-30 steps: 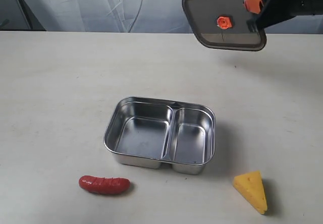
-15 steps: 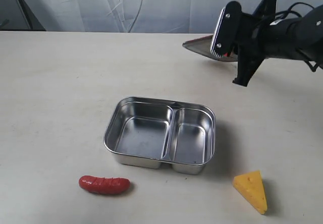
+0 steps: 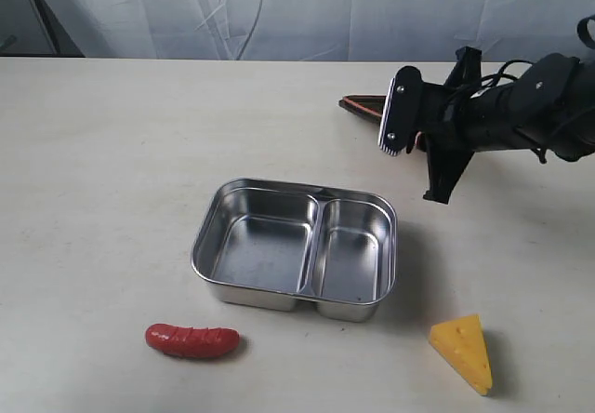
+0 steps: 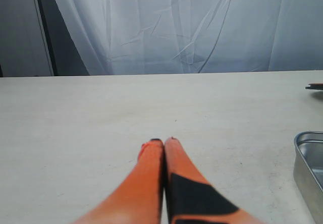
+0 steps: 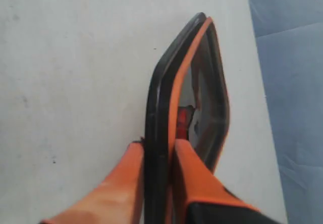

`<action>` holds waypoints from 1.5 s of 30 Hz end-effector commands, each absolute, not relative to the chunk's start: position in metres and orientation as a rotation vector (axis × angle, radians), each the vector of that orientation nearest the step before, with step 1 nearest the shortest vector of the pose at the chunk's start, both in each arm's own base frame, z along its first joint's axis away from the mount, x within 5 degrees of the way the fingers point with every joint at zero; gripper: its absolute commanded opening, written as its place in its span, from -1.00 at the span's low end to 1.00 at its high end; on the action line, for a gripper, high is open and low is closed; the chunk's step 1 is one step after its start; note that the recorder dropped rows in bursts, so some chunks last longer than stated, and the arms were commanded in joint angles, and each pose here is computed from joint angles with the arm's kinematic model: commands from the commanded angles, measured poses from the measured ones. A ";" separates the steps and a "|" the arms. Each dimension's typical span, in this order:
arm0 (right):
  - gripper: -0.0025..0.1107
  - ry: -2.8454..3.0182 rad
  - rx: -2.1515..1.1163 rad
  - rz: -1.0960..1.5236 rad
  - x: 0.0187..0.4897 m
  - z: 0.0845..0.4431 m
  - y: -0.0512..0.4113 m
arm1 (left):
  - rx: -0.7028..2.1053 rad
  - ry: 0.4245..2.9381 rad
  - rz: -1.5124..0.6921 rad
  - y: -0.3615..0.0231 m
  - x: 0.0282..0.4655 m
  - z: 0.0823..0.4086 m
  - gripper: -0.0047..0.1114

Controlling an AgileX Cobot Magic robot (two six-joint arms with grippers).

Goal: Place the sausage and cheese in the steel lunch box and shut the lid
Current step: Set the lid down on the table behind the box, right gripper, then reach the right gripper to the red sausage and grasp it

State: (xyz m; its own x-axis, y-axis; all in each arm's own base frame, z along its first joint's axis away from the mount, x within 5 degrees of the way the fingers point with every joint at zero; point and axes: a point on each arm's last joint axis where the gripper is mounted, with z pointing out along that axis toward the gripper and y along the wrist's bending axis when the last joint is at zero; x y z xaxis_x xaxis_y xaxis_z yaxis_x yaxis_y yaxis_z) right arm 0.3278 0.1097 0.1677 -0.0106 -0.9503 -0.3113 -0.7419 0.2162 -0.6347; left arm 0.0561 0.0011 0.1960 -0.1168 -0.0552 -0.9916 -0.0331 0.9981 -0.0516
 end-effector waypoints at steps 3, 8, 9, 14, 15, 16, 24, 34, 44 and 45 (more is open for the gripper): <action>-0.97 1.938 -1.565 -0.196 0.321 0.147 0.115 | -0.071 1.675 -0.024 0.001 0.056 0.196 -0.92; -0.16 1.980 -1.518 -0.148 0.320 0.146 0.116 | -0.071 1.675 -0.024 0.001 0.056 0.196 -0.92; -0.06 1.981 -1.521 -0.143 0.319 0.146 0.116 | -0.071 1.675 -0.024 0.001 0.056 0.196 -0.92; -0.08 1.980 -1.394 -0.074 0.314 0.172 0.118 | -0.071 1.675 -0.024 0.001 0.056 0.196 -0.92; -0.08 1.973 -1.355 -0.067 0.313 0.181 0.118 | -0.071 1.675 -0.024 0.001 0.056 0.196 -0.92; -0.08 1.969 -1.297 -0.049 0.312 0.191 0.118 | -0.071 1.675 -0.024 0.001 0.056 0.196 -0.92; -0.08 1.863 -1.319 0.571 0.281 0.256 0.166 | -0.071 1.675 -0.024 0.001 0.056 0.196 -0.92; -0.08 1.658 -1.806 0.522 0.231 0.240 0.235 | -0.071 1.675 -0.024 0.001 0.056 0.196 -0.92; -0.08 1.516 -2.036 0.458 0.197 0.206 0.281 | -0.071 1.675 -0.024 0.001 0.056 0.196 -0.92; -0.08 1.507 -2.047 0.454 0.195 0.203 0.285 | -0.071 1.675 -0.024 0.001 0.056 0.196 -0.92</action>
State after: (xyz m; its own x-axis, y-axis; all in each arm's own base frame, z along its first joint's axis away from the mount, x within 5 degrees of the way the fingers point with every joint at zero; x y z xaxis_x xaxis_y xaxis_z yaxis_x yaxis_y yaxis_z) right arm 0.2021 0.2745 0.2074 0.2662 -0.7653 -0.5861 -0.9627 -0.1811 -0.2009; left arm 0.0561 0.0011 0.1960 -0.1168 -0.0552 -0.9916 -0.0331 0.9981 -0.0516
